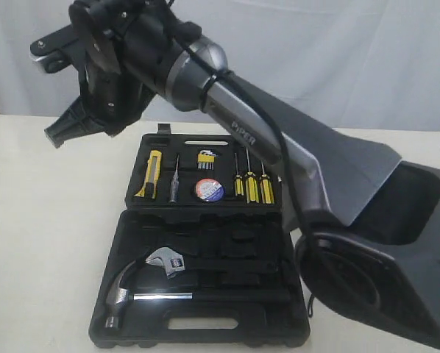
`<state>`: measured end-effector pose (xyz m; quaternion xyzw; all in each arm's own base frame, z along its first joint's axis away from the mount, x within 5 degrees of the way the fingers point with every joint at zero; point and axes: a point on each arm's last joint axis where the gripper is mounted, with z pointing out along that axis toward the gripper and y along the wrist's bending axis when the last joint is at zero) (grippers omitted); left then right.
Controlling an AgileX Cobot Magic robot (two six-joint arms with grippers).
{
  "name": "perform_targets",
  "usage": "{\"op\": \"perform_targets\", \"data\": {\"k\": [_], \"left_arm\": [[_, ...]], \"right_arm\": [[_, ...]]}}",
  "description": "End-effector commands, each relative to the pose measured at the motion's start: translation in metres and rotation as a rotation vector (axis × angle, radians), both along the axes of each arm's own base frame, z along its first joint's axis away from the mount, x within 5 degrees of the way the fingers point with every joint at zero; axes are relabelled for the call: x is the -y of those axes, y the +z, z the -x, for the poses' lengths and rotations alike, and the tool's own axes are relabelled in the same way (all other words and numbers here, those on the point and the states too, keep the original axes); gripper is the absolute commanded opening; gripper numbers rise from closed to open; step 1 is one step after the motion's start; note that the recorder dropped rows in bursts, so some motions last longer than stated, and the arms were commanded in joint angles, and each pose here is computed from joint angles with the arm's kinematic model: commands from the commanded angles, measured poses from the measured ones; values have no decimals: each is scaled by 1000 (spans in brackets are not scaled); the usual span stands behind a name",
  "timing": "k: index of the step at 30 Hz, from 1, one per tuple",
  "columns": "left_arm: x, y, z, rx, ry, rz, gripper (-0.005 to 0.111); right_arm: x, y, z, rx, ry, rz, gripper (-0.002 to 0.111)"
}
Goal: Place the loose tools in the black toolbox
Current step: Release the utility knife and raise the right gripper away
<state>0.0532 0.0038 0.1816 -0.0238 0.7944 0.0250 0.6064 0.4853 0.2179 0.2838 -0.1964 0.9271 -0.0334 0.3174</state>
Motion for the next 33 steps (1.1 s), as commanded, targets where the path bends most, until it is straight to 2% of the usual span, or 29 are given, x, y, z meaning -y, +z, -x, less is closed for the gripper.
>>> {"op": "perform_targets", "data": {"k": [1, 6, 12, 16, 20, 29, 33], "left_arm": [[0, 1, 0, 12, -2, 3, 0], [0, 1, 0, 12, -2, 3, 0], [0, 1, 0, 12, -2, 3, 0], [0, 1, 0, 12, -2, 3, 0], [0, 1, 0, 12, -2, 3, 0], [0, 1, 0, 12, -2, 3, 0], [0, 1, 0, 12, -2, 3, 0]], "right_arm": [[13, 26, 11, 11, -4, 6, 0], [36, 45, 30, -27, -25, 29, 0], [71, 49, 74, -140, -27, 106, 0], [111, 43, 104, -212, -78, 181, 0], [167, 40, 131, -279, -196, 186, 0], [280, -4, 159, -388, -493, 27, 0], [303, -22, 165, -404, -469, -67, 0]]}}
